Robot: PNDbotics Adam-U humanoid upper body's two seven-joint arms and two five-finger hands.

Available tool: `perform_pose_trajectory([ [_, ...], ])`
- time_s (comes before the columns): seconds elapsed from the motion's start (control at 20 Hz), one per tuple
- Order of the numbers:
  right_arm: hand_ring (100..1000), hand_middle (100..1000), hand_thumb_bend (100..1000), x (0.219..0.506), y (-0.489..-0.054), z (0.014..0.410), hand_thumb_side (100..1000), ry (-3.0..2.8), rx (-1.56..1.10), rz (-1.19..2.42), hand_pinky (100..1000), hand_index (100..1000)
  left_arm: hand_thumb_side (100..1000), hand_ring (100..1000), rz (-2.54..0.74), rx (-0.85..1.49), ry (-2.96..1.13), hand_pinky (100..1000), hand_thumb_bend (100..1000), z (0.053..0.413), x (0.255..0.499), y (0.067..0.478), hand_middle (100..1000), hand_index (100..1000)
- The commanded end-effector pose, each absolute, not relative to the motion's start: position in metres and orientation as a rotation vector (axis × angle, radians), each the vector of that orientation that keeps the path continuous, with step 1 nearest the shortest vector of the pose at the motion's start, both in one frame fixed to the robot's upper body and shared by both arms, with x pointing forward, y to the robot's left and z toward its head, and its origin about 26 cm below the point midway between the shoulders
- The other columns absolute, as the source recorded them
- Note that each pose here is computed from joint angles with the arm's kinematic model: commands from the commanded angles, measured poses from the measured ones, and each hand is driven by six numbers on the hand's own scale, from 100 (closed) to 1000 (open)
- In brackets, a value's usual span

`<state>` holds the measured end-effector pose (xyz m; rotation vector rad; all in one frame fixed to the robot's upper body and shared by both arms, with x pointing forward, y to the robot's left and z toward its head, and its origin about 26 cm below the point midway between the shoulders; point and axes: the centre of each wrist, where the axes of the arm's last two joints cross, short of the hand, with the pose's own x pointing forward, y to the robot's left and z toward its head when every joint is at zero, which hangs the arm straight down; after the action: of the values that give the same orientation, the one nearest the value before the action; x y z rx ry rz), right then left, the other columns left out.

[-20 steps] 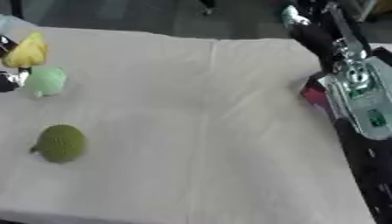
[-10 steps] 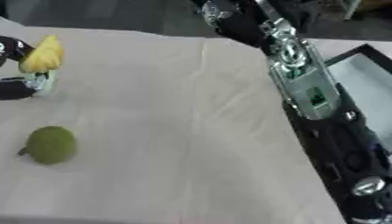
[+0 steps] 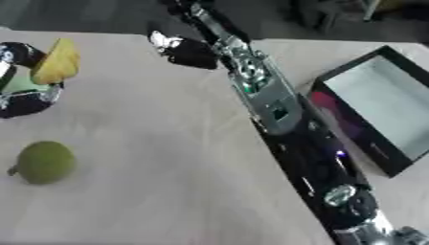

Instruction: Pick up the objects with one hand, pass them to the other hand, and then place them into the box on the other side of the table.

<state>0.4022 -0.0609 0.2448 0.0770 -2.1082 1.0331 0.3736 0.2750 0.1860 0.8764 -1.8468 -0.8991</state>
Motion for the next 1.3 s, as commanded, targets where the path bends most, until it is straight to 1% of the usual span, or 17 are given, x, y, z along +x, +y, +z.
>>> perform_pose_trajectory([
  [0.05, 950, 907, 100, 0.401, -0.046, 0.251, 395, -2.115, 0.067, 1.088, 986, 925, 100, 529, -0.897, 0.9, -1.923, 728, 100, 0.195, 0.373, 0.266, 515, 503],
  [0.15, 950, 908, 100, 0.402, -0.041, 0.247, 399, -2.097, 0.06, 1.108, 986, 926, 100, 527, -0.894, 0.888, -1.932, 725, 100, 0.191, 0.373, 0.262, 513, 504],
  [0.25, 951, 911, 101, 0.403, -0.037, 0.245, 382, -2.078, 0.049, 1.133, 985, 928, 100, 525, -0.885, 0.881, -1.935, 725, 100, 0.187, 0.373, 0.261, 512, 504],
  [0.55, 950, 913, 151, 0.403, -0.027, 0.248, 361, -2.03, -0.002, 1.252, 978, 926, 100, 527, -0.891, 0.875, -1.953, 723, 100, 0.176, 0.374, 0.258, 513, 507],
  [0.7, 950, 915, 196, 0.401, -0.02, 0.249, 313, -2.031, -0.024, 1.285, 975, 928, 100, 528, -0.908, 0.868, -1.978, 722, 100, 0.175, 0.374, 0.254, 514, 506],
  [0.75, 950, 916, 237, 0.401, -0.019, 0.249, 269, -2.034, -0.03, 1.299, 973, 931, 100, 527, -0.915, 0.865, -1.992, 722, 100, 0.175, 0.374, 0.253, 513, 506],
  [0.85, 950, 915, 288, 0.4, -0.016, 0.249, 194, -2.039, -0.027, 1.316, 973, 930, 100, 528, -0.923, 0.862, -2.01, 721, 100, 0.174, 0.373, 0.251, 513, 506],
  [0.9, 948, 913, 300, 0.4, -0.016, 0.248, 177, -2.04, -0.014, 1.321, 973, 929, 100, 528, -0.926, 0.861, -2.015, 721, 100, 0.173, 0.373, 0.251, 513, 505],
  [1.0, 946, 909, 365, 0.398, -0.016, 0.25, 105, -2.048, 0.008, 1.346, 971, 925, 100, 526, -0.932, 0.851, -2.022, 723, 100, 0.172, 0.373, 0.251, 512, 506],
  [1.05, 947, 910, 355, 0.398, -0.016, 0.251, 109, -2.048, 0.013, 1.368, 971, 925, 100, 525, -0.935, 0.842, -2.028, 723, 100, 0.171, 0.373, 0.251, 511, 506],
  [1.3, 943, 908, 399, 0.398, -0.014, 0.252, 100, -2.036, 0.019, 1.489, 965, 923, 100, 526, -0.964, 0.79, -2.057, 725, 100, 0.171, 0.373, 0.251, 512, 505],
])
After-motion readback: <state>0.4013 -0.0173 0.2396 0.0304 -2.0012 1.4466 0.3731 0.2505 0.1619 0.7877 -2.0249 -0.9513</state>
